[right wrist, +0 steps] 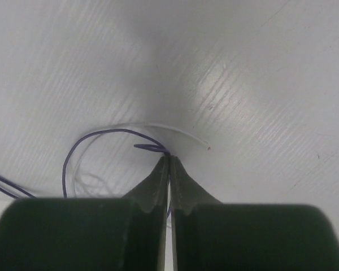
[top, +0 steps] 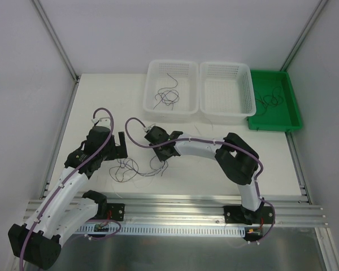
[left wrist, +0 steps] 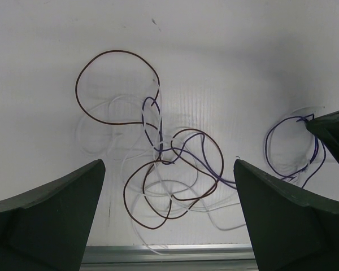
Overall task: Untangle the cables
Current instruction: Untie the cable.
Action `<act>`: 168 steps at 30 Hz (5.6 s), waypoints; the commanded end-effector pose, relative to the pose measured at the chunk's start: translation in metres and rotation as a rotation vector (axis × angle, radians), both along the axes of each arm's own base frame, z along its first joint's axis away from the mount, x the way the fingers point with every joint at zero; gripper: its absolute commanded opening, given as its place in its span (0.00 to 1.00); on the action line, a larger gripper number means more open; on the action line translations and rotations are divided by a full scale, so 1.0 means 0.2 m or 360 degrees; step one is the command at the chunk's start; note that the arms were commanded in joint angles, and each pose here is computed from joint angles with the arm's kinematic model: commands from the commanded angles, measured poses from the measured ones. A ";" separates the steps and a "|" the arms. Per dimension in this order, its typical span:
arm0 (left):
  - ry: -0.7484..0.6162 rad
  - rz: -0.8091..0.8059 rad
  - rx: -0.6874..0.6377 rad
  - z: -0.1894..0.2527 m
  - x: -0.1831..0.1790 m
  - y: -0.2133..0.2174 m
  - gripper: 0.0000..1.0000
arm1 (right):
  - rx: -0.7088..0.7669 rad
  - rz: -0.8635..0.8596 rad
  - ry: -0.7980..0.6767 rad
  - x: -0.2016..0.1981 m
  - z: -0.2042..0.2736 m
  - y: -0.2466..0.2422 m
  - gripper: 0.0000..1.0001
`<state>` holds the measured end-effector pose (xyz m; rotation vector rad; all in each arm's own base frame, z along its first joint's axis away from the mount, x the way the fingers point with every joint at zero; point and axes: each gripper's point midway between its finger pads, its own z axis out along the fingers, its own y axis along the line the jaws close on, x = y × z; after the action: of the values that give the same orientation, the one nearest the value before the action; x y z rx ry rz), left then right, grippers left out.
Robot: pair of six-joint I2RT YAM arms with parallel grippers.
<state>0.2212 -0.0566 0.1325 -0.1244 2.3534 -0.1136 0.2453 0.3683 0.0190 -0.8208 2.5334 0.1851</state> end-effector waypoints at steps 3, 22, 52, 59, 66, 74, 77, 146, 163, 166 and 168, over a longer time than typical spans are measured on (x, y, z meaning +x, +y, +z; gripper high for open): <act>-0.0005 0.0024 -0.0037 0.00 0.02 -0.01 0.99 | -0.0143 -0.0086 -0.0149 0.03 0.08 -0.19 0.01; 0.0190 0.0086 -0.0756 -0.15 0.01 -0.37 0.97 | 0.0689 -0.0126 -0.0609 -0.12 1.18 -0.50 0.01; 0.0361 -0.0199 -0.0654 -0.43 -0.16 -1.15 0.55 | 0.0547 -0.0186 -0.0603 -0.10 0.99 -0.57 0.01; 0.0384 -0.0215 -0.0646 -0.45 -0.20 -1.17 0.03 | 0.0481 -0.0214 -0.0634 -0.09 0.96 -0.62 0.01; 0.0248 -0.0150 -0.0567 -0.36 -0.21 -0.96 0.00 | 0.0253 -0.0477 -0.0672 0.02 0.84 -0.91 0.01; -0.0028 0.0004 -0.0429 0.03 -0.12 -0.46 0.00 | 0.0113 -0.0843 -0.0475 0.09 0.62 -1.29 0.01; -0.0203 0.0030 -0.0380 0.27 -0.08 -0.33 0.00 | 0.0066 -0.0876 -0.0416 0.08 0.57 -1.32 0.01; -0.0346 -0.0210 -0.0519 0.56 -0.04 -0.46 0.82 | 0.1272 0.0290 -0.0348 -0.16 1.69 -0.10 0.01; -0.0603 -0.0994 -0.0895 0.43 -0.13 -0.94 0.95 | 0.1364 0.0193 -0.0571 -0.13 2.05 -0.28 0.01; -0.0773 -0.1110 -0.0782 0.44 -0.13 -1.06 0.96 | 0.1361 0.0190 -0.0512 -0.14 1.98 -0.27 0.01; -0.0861 -0.1155 -0.0760 0.45 -0.12 -1.14 0.96 | 0.1376 0.0186 -0.0486 -0.15 1.97 -0.27 0.01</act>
<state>0.1808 -0.2613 0.1791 0.4317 1.9573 -0.9483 0.2240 0.3190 0.4028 -0.5865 1.8552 0.9655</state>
